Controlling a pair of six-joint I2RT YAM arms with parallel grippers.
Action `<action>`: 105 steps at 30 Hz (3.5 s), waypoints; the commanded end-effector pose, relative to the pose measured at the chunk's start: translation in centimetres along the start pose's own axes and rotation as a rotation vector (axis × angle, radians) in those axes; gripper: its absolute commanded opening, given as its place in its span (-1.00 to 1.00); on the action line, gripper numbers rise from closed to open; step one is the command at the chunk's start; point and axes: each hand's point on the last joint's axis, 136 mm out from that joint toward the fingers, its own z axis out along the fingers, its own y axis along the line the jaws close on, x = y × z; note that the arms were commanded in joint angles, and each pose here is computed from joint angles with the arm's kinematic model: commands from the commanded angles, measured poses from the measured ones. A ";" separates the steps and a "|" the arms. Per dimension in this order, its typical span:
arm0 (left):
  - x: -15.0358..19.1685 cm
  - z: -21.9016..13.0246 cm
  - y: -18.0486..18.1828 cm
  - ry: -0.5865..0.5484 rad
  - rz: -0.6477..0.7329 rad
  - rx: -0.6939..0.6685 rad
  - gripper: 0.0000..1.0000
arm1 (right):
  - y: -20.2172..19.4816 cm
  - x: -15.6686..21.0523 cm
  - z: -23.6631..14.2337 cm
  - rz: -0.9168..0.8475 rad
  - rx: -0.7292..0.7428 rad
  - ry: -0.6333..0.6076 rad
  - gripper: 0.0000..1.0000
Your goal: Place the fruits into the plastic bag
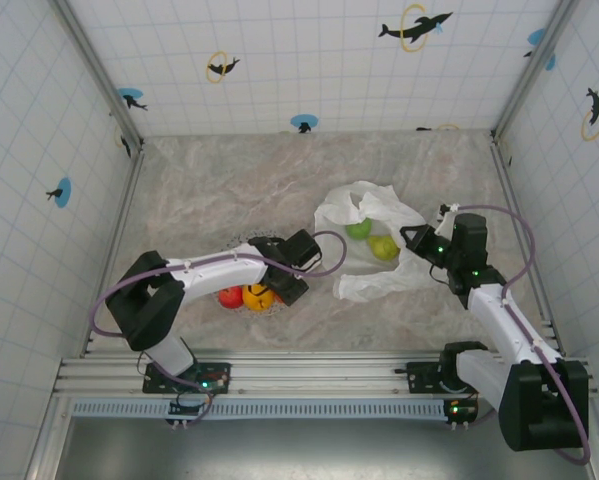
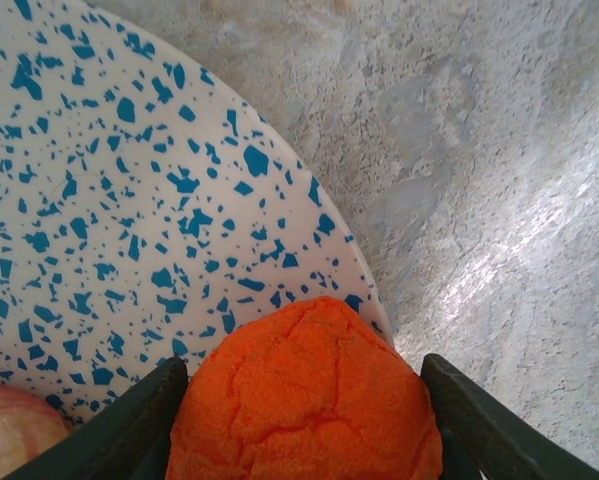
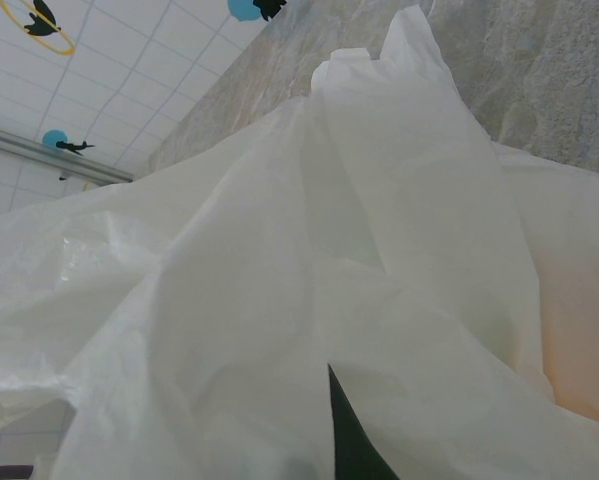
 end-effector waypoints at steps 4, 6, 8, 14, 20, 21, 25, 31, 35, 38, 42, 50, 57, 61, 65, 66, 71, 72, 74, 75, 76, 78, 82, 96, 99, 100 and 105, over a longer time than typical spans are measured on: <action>-2.5 -2.5 0.2 -0.115 -0.029 0.011 0.11 | -0.2 0.0 0.0 -0.008 -0.006 -0.001 -1.00; -3.4 -3.7 0.1 -0.178 -0.048 0.020 0.12 | -0.1 0.0 0.0 -0.007 -0.005 -0.001 -1.00; -4.4 -5.2 -0.1 -0.252 -0.067 0.046 0.11 | -0.1 0.0 -0.1 -0.008 -0.006 -0.003 -1.00; -8.3 -10.6 -1.7 -0.579 -0.130 0.192 0.15 | 0.1 0.0 0.0 -0.008 -0.012 0.004 -1.00; -12.5 -13.0 -1.7 -0.787 -0.157 0.222 0.17 | 0.6 0.3 -0.1 -0.001 -0.025 0.027 -1.00; -13.2 -12.6 -1.6 -0.797 -0.158 0.220 0.17 | 0.6 0.3 -0.2 0.002 -0.022 0.032 -1.00; -15.6 -10.5 -2.7 -0.802 -0.130 0.232 0.15 | 1.3 0.0 -0.8 0.001 -0.029 0.022 -1.00; -19.8 -8.1 -4.6 -0.856 -0.088 0.205 0.15 | 3.3 -0.3 -1.0 0.063 -0.123 0.026 -1.00; -22.5 -7.5 -4.1 -0.934 -0.141 0.182 0.16 | 4.1 -1.1 -0.9 0.071 -0.152 0.015 -1.00; -24.4 -6.9 -3.5 -0.983 -0.186 0.155 0.17 | 3.8 -1.2 -0.6 0.081 -0.141 0.017 -1.00; -26.3 -5.5 -3.1 -1.029 -0.258 0.152 0.20 | 4.0 -1.8 -0.6 0.116 -0.150 -0.008 -1.00; -28.6 -3.1 -2.6 -1.092 -0.366 0.162 0.25 | 4.8 -3.8 -0.4 0.153 -0.150 -0.058 -1.00; -29.9 -1.9 -3.4 -1.080 -0.349 0.186 0.47 | 5.1 -4.4 -0.2 0.154 -0.148 -0.064 -1.00; -29.7 -2.7 -3.4 -1.081 -0.335 0.185 0.57 | 4.7 -4.2 -0.4 0.145 -0.135 -0.070 -1.00; -29.4 -3.7 -3.3 -1.086 -0.322 0.179 0.65 | 4.4 -3.8 -0.5 0.147 -0.130 -0.064 -1.00; -29.4 -3.9 -3.2 -1.089 -0.316 0.178 0.67 | 4.3 -3.7 -0.5 0.146 -0.129 -0.063 -1.00; -29.3 -5.3 -3.2 -1.095 -0.296 0.172 0.77 | 3.9 -3.5 -0.6 0.126 -0.108 -0.061 -1.00; -29.2 -5.5 -3.2 -1.094 -0.297 0.172 0.78 | 3.7 -3.4 -0.6 0.125 -0.101 -0.060 -1.00; -29.0 -6.0 -3.1 -1.094 -0.297 0.172 0.82 | 3.5 -3.4 -0.6 0.119 -0.096 -0.058 -1.00; -28.8 -6.1 -3.1 -1.091 -0.296 0.174 0.83 | 3.4 -3.4 -0.6 0.116 -0.095 -0.056 -1.00; -28.6 -6.2 -3.2 -1.085 -0.291 0.180 0.83 | 3.4 -3.6 -0.6 0.115 -0.094 -0.056 -1.00; -28.0 -6.2 -3.5 -1.066 -0.279 0.196 0.84 | 3.3 -3.8 -0.6 0.109 -0.089 -0.055 -1.00; -25.7 -6.0 -4.2 -1.008 -0.270 0.244 0.80 | 3.2 -4.1 -0.6 0.097 -0.083 -0.061 -1.00; -23.2 -1.7 -4.7 -0.846 -0.235 0.219 -0.08 | 2.6 -3.7 -0.2 0.108 -0.083 -0.053 -1.00; -24.5 -0.9 -4.7 -0.845 -0.206 0.202 -0.16 | 2.7 -3.7 -0.4 0.104 -0.078 -0.056 -1.00; -25.0 -0.6 -4.7 -0.845 -0.208 0.205 -0.18 | 2.7 -3.7 -0.4 0.102 -0.077 -0.058 -1.00; -27.4 -1.0 -4.9 -0.876 -0.216 0.240 -0.21 | 3.0 -4.1 -0.6 0.099 -0.080 -0.061 -1.00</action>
